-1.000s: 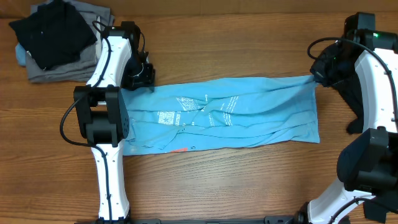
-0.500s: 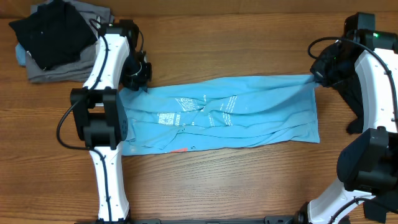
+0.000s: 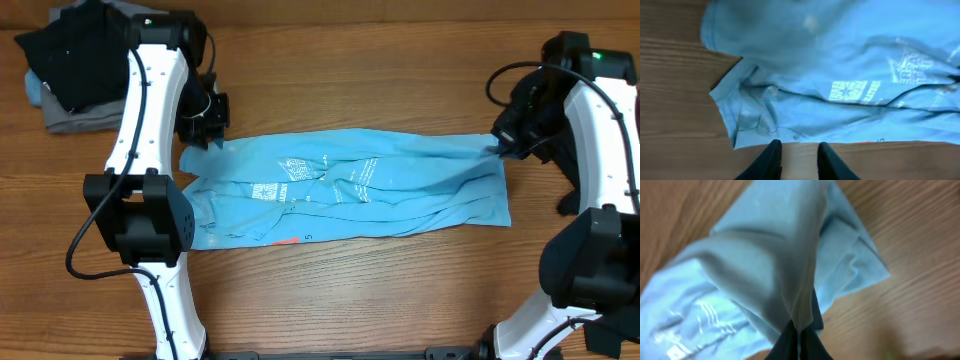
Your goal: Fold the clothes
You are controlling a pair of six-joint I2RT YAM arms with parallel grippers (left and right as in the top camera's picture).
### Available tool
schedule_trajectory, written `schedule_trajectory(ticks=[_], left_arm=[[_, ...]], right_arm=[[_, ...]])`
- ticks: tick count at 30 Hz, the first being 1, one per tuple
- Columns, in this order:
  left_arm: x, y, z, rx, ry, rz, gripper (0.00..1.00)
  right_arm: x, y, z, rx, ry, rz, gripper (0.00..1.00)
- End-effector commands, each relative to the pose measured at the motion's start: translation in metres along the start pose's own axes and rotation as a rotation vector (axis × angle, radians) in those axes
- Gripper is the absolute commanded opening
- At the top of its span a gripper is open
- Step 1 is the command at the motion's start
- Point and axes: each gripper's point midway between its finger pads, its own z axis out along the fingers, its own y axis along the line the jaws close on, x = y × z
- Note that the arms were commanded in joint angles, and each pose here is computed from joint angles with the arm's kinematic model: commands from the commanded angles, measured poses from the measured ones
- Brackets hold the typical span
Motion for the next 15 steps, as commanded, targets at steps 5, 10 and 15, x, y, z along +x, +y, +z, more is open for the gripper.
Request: schedule_trajectory(ticks=[5, 10, 15], left_arm=[[0.018, 0.015, 0.029, -0.068, 0.11, -0.022, 0.22], [0.018, 0.018, 0.045, -0.079, 0.123, -0.034, 0.27], [0.017, 0.018, 0.051, -0.079, 0.121, -0.037, 0.36]], right_arm=[[0.034, -0.005, -0.023, 0.099, -0.071, -0.091, 0.04], [0.05, -0.022, -0.005, 0.131, -0.065, -0.074, 0.04], [0.049, -0.042, 0.033, 0.155, -0.045, -0.037, 0.04]])
